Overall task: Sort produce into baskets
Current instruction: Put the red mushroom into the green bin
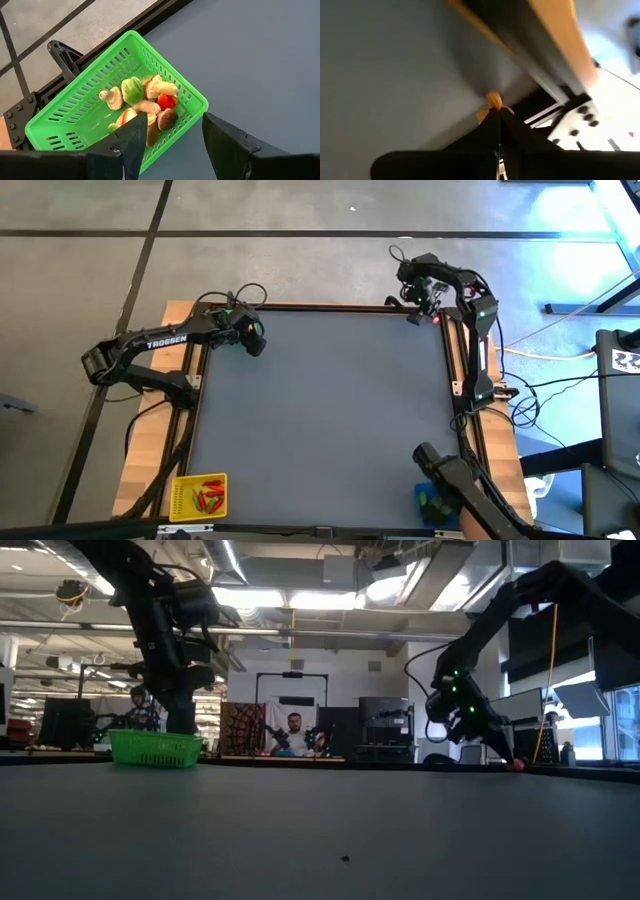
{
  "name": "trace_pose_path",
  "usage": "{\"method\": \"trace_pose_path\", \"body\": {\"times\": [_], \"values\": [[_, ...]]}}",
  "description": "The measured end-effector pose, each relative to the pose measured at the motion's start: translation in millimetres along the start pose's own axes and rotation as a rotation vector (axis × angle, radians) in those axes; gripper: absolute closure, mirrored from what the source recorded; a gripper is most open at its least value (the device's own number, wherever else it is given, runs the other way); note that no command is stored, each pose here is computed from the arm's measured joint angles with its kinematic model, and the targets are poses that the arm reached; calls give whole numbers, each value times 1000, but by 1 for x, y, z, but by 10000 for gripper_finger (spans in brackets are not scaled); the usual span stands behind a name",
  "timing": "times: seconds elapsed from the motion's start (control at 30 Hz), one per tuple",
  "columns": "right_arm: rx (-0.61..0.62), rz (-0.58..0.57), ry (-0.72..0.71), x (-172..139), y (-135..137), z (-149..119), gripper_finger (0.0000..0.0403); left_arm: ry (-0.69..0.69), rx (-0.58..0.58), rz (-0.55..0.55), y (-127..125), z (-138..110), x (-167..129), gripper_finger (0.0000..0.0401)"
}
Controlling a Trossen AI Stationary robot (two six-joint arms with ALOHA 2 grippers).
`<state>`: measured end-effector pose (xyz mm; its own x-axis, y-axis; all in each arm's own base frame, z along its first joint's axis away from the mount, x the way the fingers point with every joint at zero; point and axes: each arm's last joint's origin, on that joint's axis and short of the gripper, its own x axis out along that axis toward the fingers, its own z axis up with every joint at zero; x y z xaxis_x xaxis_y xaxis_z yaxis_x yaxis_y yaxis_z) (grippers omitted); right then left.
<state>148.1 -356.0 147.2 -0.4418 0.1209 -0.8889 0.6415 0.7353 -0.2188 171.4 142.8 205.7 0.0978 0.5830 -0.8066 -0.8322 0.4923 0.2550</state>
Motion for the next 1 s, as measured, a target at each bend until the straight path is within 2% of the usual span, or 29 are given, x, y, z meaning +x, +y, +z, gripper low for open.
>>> {"method": "trace_pose_path", "body": {"times": [0.2, 0.47, 0.77, 1.0], "values": [[-67, 144, -75, -25, 12, -7, 401, 0, 0, 0, 0, 0, 0, 216], [-133, 195, -211, -57, 40, -10, 402, -5, 0, -1, 0, 1, 0, 216], [-294, 225, -507, -107, 103, -7, 402, -3, 40, -3, 0, -1, -3, 216], [-405, 212, -690, -130, 159, 3, 402, -140, 13, -52, 6, 0, -36, 216]]}}
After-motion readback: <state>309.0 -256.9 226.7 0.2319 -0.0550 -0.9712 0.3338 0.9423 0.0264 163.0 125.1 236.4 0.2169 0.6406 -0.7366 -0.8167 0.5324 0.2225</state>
